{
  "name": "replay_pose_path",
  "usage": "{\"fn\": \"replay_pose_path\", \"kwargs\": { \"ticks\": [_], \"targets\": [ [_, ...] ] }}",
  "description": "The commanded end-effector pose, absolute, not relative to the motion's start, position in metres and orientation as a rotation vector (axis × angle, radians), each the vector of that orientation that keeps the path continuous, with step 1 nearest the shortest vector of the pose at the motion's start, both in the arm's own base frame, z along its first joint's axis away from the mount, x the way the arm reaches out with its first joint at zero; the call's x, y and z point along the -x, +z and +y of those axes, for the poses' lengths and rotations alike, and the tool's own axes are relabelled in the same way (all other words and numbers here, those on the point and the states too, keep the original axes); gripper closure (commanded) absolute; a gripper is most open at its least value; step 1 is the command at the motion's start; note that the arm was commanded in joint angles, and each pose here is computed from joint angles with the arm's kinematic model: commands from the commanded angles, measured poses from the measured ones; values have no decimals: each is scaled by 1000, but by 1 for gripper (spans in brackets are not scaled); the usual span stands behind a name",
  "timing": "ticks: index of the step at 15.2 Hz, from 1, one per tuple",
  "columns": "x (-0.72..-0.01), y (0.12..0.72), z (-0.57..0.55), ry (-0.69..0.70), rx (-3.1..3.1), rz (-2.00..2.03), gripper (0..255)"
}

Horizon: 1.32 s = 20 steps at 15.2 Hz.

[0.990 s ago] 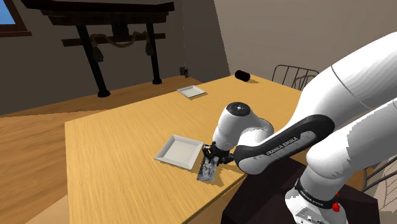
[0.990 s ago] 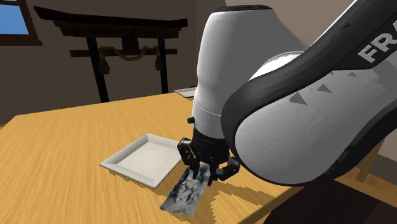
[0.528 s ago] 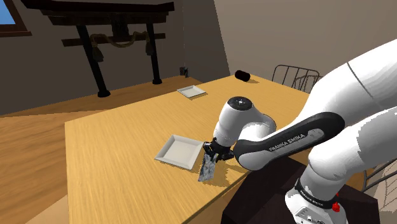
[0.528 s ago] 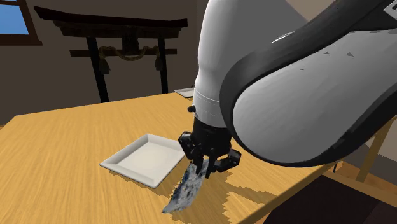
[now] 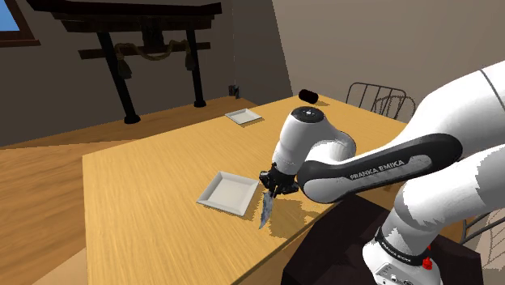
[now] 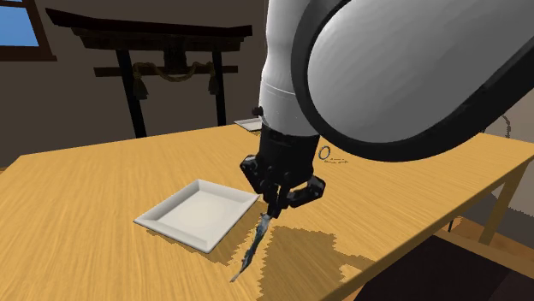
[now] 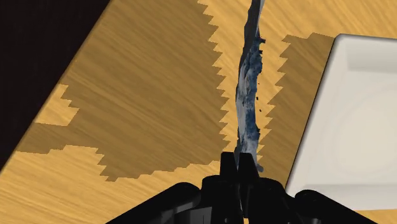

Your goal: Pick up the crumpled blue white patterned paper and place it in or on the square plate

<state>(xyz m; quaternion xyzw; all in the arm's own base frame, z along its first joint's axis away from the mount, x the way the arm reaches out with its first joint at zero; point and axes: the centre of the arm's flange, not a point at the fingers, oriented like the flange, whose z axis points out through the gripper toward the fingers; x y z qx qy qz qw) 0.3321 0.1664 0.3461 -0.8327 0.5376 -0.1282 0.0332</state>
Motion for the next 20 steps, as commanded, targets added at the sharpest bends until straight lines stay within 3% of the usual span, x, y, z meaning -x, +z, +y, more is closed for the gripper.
{"fn": "replay_pose_path", "kwargs": {
  "ticks": [1, 5, 20],
  "targets": [
    [-332, 357, 167, -393, 2563, 1654, 255],
    [-332, 374, 167, -393, 2563, 1654, 255],
    [-519, 364, 198, -393, 2563, 1654, 255]
  ]
}}
